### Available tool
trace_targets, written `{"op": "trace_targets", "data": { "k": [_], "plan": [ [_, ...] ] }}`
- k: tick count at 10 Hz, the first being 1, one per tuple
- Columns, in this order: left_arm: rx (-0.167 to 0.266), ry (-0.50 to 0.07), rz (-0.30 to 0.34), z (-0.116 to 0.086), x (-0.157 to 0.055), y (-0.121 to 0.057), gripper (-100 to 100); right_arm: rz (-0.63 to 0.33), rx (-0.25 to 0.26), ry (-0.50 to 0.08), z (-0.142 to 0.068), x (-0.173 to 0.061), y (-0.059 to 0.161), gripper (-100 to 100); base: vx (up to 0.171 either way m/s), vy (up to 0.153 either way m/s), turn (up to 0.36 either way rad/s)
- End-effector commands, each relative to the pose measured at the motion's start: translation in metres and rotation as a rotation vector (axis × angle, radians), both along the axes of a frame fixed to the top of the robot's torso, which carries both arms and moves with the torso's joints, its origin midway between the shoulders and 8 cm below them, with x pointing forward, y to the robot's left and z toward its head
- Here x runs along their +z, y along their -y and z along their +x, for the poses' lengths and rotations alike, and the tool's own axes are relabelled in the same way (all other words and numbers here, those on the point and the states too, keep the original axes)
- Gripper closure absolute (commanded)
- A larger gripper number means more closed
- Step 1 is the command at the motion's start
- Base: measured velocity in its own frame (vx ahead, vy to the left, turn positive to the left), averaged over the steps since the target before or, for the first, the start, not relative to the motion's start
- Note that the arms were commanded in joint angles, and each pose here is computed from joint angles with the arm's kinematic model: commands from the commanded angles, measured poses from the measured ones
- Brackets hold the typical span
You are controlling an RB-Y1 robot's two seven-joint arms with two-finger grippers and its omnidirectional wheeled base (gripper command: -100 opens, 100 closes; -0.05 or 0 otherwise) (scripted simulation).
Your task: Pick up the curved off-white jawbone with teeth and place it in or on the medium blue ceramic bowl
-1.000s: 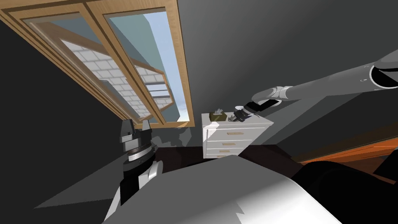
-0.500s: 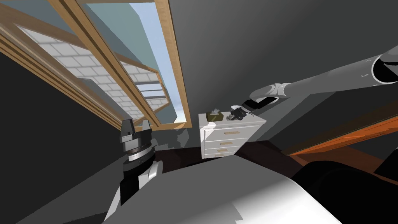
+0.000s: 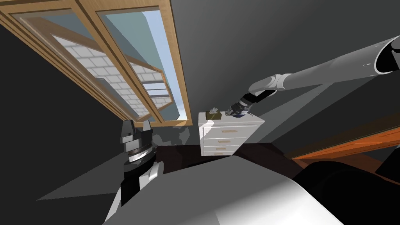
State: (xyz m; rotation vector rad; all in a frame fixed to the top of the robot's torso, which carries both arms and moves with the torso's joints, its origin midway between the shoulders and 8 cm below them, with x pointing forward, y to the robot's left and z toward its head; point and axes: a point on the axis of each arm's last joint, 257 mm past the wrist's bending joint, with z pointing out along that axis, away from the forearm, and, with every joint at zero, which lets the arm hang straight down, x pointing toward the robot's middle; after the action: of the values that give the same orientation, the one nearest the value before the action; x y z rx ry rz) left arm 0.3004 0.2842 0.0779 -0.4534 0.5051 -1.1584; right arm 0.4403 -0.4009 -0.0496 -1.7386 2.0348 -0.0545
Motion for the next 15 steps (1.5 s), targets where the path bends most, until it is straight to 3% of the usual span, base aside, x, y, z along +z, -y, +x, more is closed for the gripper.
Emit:
{"op": "trace_targets", "data": {
  "k": [1,7,15],
  "plan": [
    [0.0,0.0,0.0,0.0,0.0,0.0,0,-0.006,-0.01,0.014,0.007,0.016,-0.001,100,-0.078,-0.147,0.117],
    [0.0,0.0,0.0,0.0,0.0,0.0,0,-0.013,-0.08,0.024,0.026,0.056,-0.009,100,-0.051,-0.134,0.122],
    [0.0,0.0,0.0,0.0,0.0,0.0,0,0.033,-0.245,-0.078,0.028,0.072,-0.019,100,-0.019,-0.182,0.149]
  ]
}}
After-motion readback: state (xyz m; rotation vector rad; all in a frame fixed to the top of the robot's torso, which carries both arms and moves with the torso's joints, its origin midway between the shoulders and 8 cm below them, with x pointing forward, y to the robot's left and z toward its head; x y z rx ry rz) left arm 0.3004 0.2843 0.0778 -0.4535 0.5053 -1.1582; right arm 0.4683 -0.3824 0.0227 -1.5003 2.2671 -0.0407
